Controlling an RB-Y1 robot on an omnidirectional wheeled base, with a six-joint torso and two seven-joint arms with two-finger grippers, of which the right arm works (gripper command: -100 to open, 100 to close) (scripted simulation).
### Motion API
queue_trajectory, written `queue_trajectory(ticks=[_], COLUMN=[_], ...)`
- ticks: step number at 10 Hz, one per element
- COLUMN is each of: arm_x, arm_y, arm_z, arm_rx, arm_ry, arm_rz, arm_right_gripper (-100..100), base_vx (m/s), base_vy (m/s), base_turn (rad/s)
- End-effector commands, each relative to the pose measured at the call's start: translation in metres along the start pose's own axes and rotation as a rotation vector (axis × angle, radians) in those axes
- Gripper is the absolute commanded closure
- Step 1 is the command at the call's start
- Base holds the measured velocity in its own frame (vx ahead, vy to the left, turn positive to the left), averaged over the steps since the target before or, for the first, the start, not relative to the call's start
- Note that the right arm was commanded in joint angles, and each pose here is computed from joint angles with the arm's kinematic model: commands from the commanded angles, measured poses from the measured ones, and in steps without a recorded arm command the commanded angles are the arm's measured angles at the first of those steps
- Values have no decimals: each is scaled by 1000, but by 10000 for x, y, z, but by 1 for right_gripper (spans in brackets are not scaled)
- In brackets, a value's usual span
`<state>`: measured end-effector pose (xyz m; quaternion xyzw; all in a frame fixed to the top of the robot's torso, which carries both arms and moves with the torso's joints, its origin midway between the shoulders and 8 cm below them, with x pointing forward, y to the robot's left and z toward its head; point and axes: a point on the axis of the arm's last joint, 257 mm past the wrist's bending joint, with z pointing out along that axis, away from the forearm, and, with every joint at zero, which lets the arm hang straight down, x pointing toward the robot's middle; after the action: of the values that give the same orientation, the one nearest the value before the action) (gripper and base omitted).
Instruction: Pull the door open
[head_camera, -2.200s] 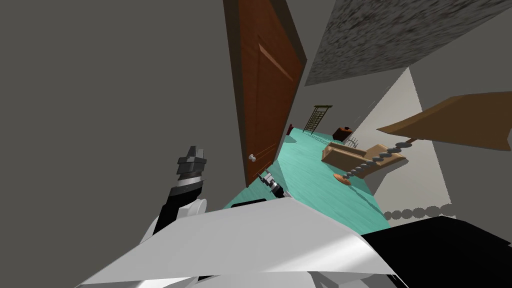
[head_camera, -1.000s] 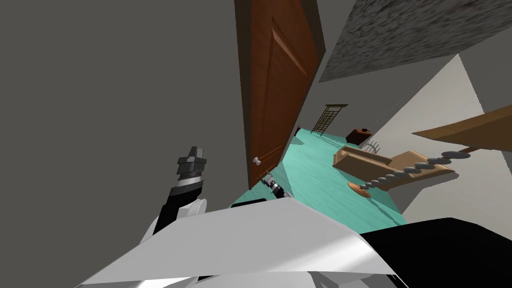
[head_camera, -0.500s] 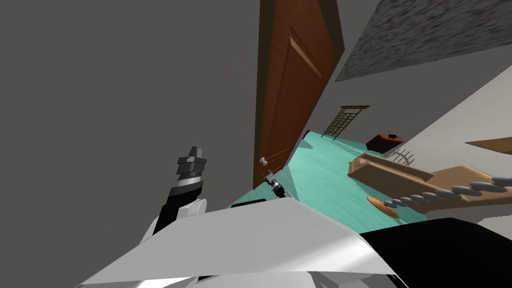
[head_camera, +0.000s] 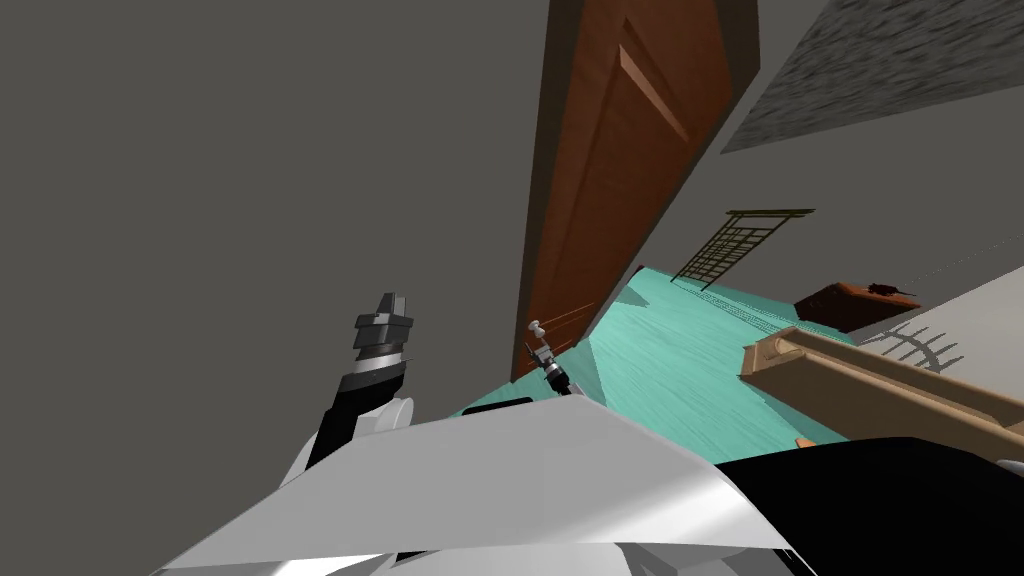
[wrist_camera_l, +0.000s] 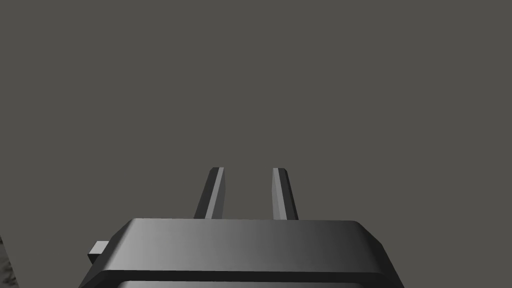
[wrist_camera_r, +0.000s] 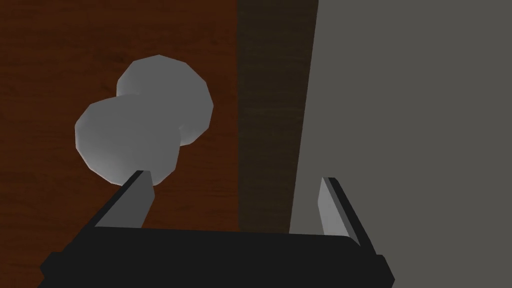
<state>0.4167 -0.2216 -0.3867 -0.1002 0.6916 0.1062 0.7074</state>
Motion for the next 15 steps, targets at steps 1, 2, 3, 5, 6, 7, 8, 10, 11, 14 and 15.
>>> queue_trajectory(ticks=[1, 2, 3, 5, 6, 7, 8, 10, 11, 14, 15], arm_x=[-2, 6, 14, 36, 36, 36, 36, 114, 114, 114, 114], arm_y=[-81, -124, -161, -244, -244, -244, -244, -133, -133, -133, -133], arm_z=[2, 1, -2, -11, -11, -11, -11, -69, -69, -69, -69], arm_rx=[35, 54, 71, 112, 112, 112, 112, 102, 102, 102, 102], arm_ry=[2, 3, 4, 8, 8, 8, 8, 21, 21, 21, 21], arm_rz=[1, 2, 4, 9, 9, 9, 9, 21, 21, 21, 21], arm_right_gripper=[-100, -100, -100, -100, -100, -100, -100, 100, 100, 100, 100], base_vx=[82, 61, 38, 27, 17, 1, 6, -19, 2, 1, 0], base_vy=[-70, -88, -107, -94, -102, -62, -15, 6, -13, -4, 0], base_turn=[176, 178, 180, 226, 83, -28, -20, -12, -26, 2, 0])
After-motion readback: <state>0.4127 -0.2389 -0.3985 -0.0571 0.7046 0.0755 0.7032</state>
